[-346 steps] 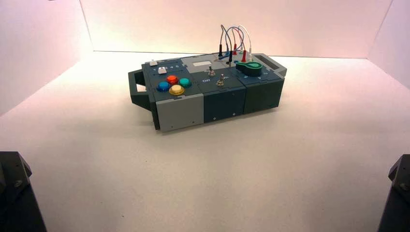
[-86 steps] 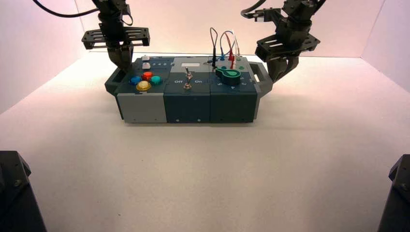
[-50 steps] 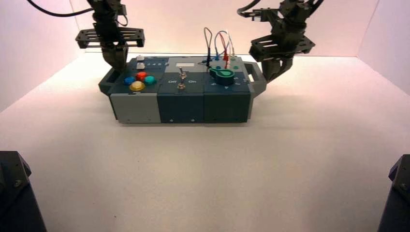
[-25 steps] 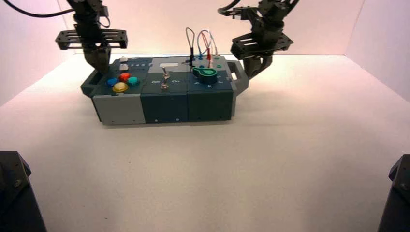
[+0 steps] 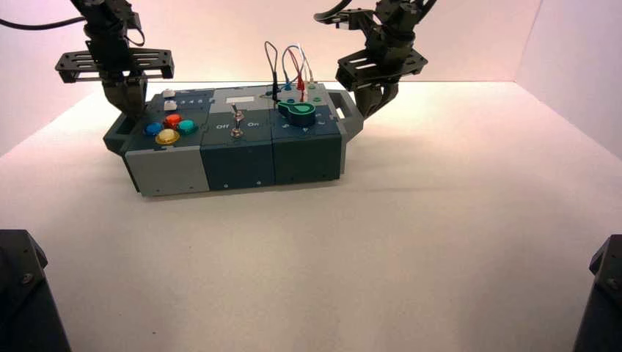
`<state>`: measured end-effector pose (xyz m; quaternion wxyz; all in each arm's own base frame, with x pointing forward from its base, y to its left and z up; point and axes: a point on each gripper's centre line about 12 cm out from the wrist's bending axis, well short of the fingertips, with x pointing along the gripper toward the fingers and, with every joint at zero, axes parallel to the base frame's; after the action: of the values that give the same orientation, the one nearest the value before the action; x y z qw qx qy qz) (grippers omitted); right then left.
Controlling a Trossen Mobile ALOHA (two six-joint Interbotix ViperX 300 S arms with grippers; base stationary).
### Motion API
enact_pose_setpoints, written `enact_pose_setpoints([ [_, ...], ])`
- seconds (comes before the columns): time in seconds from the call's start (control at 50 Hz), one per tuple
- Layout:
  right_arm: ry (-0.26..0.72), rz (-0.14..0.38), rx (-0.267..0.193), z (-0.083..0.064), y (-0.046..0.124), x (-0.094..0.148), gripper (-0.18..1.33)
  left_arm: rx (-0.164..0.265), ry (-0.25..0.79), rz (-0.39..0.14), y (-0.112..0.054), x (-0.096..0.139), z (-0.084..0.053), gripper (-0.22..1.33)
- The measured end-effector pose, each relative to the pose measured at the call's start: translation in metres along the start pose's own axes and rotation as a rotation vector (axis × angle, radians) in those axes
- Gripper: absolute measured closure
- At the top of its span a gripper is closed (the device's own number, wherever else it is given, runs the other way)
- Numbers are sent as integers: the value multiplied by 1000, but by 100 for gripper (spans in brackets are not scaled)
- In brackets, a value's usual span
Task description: Move the box to the left.
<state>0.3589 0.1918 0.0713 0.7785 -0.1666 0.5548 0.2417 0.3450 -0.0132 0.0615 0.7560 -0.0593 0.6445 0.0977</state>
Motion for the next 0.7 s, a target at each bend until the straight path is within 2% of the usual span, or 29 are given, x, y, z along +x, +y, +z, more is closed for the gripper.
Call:
enact_pose_setpoints([
  [0.4,14,1,-6,1,0,-1,120,24,-7,-5,-4,-7,-7,126],
  [0.7,20,-4,-17,0,-1,-1,120,28,-32,-16,-6,-8,-5,127],
])
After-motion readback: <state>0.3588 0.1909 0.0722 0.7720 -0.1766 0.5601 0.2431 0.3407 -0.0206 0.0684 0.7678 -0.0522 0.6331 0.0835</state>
